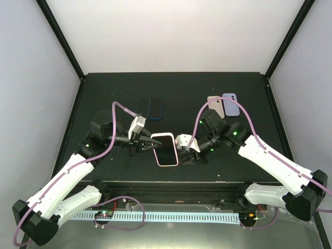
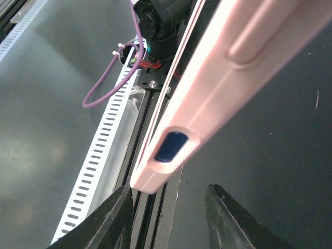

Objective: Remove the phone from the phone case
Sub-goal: Remove the phone case from the phone.

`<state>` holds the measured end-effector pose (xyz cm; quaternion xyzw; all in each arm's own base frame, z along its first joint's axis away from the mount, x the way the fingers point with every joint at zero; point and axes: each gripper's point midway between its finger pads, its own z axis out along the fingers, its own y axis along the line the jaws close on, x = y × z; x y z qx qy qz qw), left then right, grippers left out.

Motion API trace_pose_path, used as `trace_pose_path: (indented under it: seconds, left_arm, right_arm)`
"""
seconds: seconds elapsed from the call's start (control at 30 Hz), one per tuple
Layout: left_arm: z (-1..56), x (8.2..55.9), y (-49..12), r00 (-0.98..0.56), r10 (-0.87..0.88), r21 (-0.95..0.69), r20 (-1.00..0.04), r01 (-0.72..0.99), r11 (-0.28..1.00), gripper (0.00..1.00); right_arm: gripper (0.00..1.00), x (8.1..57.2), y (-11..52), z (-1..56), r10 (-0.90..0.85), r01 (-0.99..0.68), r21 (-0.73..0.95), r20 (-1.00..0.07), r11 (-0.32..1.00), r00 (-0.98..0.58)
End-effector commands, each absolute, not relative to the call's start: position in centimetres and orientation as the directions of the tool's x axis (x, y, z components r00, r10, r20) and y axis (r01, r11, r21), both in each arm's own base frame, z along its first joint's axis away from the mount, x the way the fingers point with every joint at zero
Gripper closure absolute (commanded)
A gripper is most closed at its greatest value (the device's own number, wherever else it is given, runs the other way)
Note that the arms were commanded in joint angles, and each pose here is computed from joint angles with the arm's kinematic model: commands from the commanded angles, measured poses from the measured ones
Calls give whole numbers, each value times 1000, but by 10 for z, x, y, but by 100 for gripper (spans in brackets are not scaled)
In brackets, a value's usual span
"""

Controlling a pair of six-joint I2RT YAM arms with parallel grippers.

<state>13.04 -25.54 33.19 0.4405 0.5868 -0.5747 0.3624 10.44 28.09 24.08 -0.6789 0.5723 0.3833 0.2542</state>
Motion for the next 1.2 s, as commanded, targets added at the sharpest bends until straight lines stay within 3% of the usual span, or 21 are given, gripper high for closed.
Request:
trace_pose_path:
  seconds: [0.0,0.3,0.4,0.47,0.77,1.17]
  left_arm:
    - [350,125,-254,-280,58,-285,-958,952,-109,98]
    - [349,128,-254,-296,56,-301,-954,947,-112,98]
    - [348,130,-254,-302,50,-306,-952,947,-97,98]
    - [348,133,-254,-306,43,-309,-951,948,-82,98]
    - [350,130,-254,-335,46,-338,-941,935,-110,98]
    - [363,121,-251,-425,32,-424,-905,891,-159,98]
  right_arm:
    - [62,96,284,240,-557,-955,75,-824,-285,102]
    - [66,87,284,242,-537,-940,80,-835,-330,118]
    - [58,83,284,246,-527,-939,99,-845,-330,97]
    - [57,85,285,247,-525,-944,104,-848,-312,80]
    - [82,90,282,254,-515,-959,29,-848,-283,127]
    - [89,96,278,260,-498,-939,-134,-819,-316,284]
